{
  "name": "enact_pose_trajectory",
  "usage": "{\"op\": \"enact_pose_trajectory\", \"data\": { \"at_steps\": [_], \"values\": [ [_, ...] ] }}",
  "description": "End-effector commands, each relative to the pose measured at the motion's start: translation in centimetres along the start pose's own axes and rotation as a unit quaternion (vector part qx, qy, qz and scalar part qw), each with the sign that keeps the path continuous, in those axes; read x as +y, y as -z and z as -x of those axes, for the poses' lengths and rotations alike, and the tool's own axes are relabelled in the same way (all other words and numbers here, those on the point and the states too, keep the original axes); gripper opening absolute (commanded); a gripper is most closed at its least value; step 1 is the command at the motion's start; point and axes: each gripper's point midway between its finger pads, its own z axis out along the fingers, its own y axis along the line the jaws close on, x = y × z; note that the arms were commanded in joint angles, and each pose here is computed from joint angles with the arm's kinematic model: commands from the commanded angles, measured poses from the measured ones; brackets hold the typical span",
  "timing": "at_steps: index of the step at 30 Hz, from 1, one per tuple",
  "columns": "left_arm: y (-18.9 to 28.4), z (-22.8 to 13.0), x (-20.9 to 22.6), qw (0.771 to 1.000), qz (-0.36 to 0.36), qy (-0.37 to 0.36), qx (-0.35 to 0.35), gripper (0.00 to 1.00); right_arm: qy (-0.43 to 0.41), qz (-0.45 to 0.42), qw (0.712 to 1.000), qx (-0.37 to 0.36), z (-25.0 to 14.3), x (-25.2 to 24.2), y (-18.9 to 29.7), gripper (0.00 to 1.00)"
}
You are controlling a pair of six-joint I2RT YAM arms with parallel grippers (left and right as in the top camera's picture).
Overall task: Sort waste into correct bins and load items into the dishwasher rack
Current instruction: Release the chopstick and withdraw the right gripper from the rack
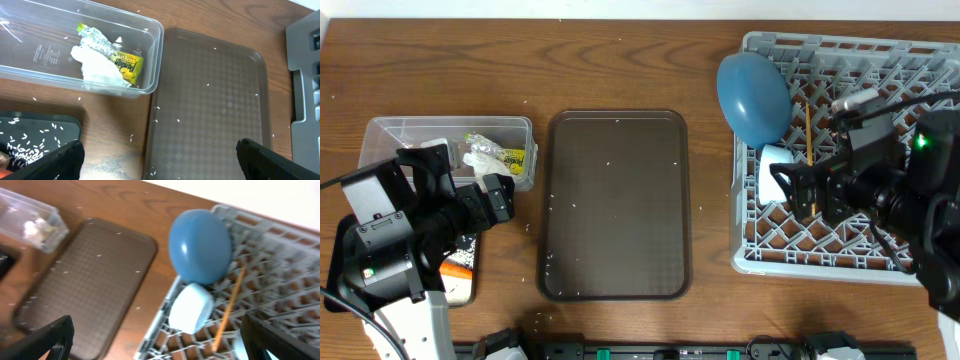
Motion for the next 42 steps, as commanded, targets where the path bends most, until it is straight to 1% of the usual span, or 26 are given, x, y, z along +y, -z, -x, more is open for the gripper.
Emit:
{"op": "enact_pose_trajectory", "data": {
  "at_steps": [1,5,6,9,11,18,26,33,39,42],
  "values": [
    [0.5,0.7,-0.4,1.000,-0.005,-0.013,-0.010,0.98,0.035,-0.046,0.998,-0.032,0.1,-1.2,1.1,0.99],
    [0.5,0.7,-0.4,1.000,-0.005,-0.013,-0.010,0.98,0.072,-0.070,0.986,-0.131,1.5,-1.6,1.4,0.99],
    [0.5,0.7,-0.4,1.000,-0.005,-0.013,-0.010,0.98,0.079,-0.074,0.983,-0.146,1.4,-1.7,1.3,0.99],
    [0.5,0.7,-0.4,1.000,-0.005,-0.013,-0.010,0.98,0.091,-0.084,0.974,-0.190,0.3,-1.8,0.4,0.99],
    [0.5,0.7,-0.4,1.000,-0.005,-0.013,-0.010,0.98,0.095,-0.080,0.970,-0.208,-1.3,-1.5,-0.6,0.99],
    [0.5,0.7,-0.4,1.000,-0.005,-0.013,-0.010,0.98,0.109,-0.063,0.960,-0.250,-6.9,-0.3,-2.7,0.99],
    [0.5,0.7,-0.4,1.000,-0.005,-0.013,-0.010,0.98,0.116,-0.078,0.941,-0.308,-11.3,-0.5,-5.0,0.99],
    [0.5,0.7,-0.4,1.000,-0.005,-0.013,-0.010,0.98,0.118,-0.077,0.928,-0.345,-13.2,-0.5,-6.8,0.99],
    [0.5,0.7,-0.4,1.000,-0.005,-0.013,-0.010,0.98,0.095,-0.069,0.927,-0.356,-14.6,-0.9,-9.1,0.99],
    [0.5,0.7,-0.4,1.000,-0.005,-0.013,-0.010,0.98,0.093,-0.068,0.932,-0.345,-15.0,-0.9,-9.4,0.99]
  ]
}}
